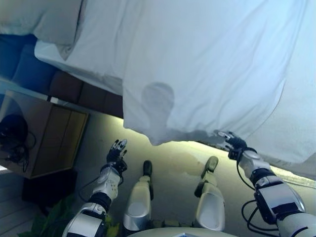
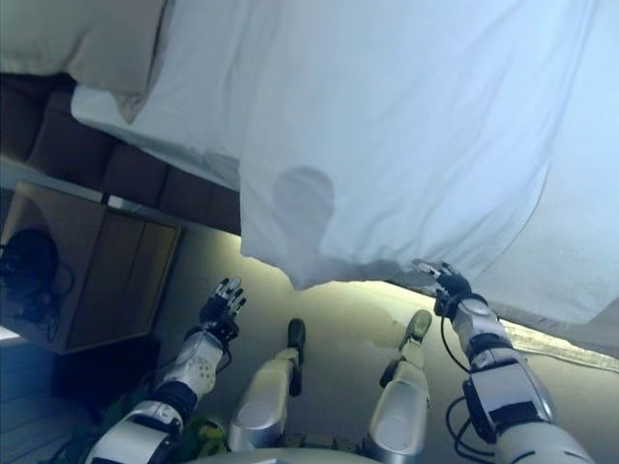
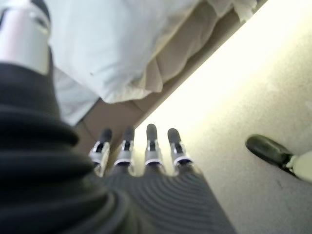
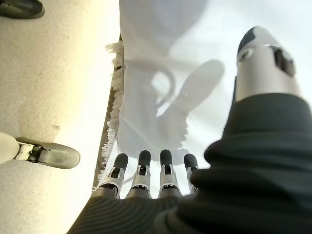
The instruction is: Make the bed neatly
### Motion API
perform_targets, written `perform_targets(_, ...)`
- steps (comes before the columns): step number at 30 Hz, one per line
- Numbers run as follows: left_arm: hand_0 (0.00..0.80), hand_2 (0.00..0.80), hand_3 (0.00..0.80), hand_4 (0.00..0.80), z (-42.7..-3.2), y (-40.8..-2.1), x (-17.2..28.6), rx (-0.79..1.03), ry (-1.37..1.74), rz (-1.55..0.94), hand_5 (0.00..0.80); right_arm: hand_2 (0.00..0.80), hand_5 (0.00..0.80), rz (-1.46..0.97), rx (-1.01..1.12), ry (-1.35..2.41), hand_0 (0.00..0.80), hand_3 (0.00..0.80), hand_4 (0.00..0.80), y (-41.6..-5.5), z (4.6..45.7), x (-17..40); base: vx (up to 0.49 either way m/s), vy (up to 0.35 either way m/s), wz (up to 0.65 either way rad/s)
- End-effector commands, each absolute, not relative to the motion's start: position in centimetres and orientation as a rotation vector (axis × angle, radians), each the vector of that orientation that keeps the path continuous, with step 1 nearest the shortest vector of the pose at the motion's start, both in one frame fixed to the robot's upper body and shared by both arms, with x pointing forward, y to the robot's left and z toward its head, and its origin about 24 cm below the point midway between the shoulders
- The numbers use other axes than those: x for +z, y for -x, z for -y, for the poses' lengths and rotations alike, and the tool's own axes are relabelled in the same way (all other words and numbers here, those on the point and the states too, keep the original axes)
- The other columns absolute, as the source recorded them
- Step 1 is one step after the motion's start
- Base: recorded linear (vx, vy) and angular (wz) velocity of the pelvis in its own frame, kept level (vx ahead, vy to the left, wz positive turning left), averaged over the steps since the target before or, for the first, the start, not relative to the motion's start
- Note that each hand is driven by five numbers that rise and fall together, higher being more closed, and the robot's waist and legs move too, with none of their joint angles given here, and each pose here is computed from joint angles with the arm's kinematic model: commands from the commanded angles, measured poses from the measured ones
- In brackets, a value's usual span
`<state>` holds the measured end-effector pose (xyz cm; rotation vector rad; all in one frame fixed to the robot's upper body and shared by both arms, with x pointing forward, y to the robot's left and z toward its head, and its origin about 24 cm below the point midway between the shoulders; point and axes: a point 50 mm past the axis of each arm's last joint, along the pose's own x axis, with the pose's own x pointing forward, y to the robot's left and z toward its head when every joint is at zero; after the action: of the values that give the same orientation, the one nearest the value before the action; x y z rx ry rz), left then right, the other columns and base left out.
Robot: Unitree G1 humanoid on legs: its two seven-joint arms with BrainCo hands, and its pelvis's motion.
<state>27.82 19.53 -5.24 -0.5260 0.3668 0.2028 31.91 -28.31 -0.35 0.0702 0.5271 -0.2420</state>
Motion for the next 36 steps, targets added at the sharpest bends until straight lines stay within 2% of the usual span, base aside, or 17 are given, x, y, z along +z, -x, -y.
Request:
perform_targets(1,0.0,0.0,0.0,0.0,-20.8,-30.6,-1.3,0.157,0.502,-0.197,0.0,0.0,0.0,-0.419,-0.276,-0.099,0.0,0.0,0.0,-34.0,28.5,2.6,-0.06,-0.073,-0.01)
perform_targets(15,0.0,0.0,0.0,0.0,-19.5,-31.9,2.6,0.074,0.524,-0.039,0.0,0.0,0.0,-0.317,-0.519,-0.101,0.0,0.0,0.0,-34.8,32.5,7.3,-0.023,-0.044,-0.02)
perform_targets(24,0.0,0.0,0.0,0.0,-20.3,-31.2,1.9,0.084,0.514,-0.052,0.0,0.0,0.0,-0.386,-0.639,-0.179,0.0,0.0,0.0,-32.7,34.9,5.8,-0.016,-0.042,-0.02)
perform_targets(30,0.0,0.0,0.0,0.0,-20.8,-31.7,3.1,0.075,0.503,-0.021,0.0,0.0,0.0,-0.389,-0.687,-0.188,0.0,0.0,0.0,-31.1,36.8,5.6,-0.012,-0.037,-0.05)
perform_targets(36,0.0,0.0,0.0,0.0,-21.2,-32.1,4.5,0.077,0.517,0.025,0.0,0.0,0.0,-0.363,-0.697,-0.195,0.0,0.0,0.0,-31.0,37.6,6.5,-0.018,-0.07,-0.1)
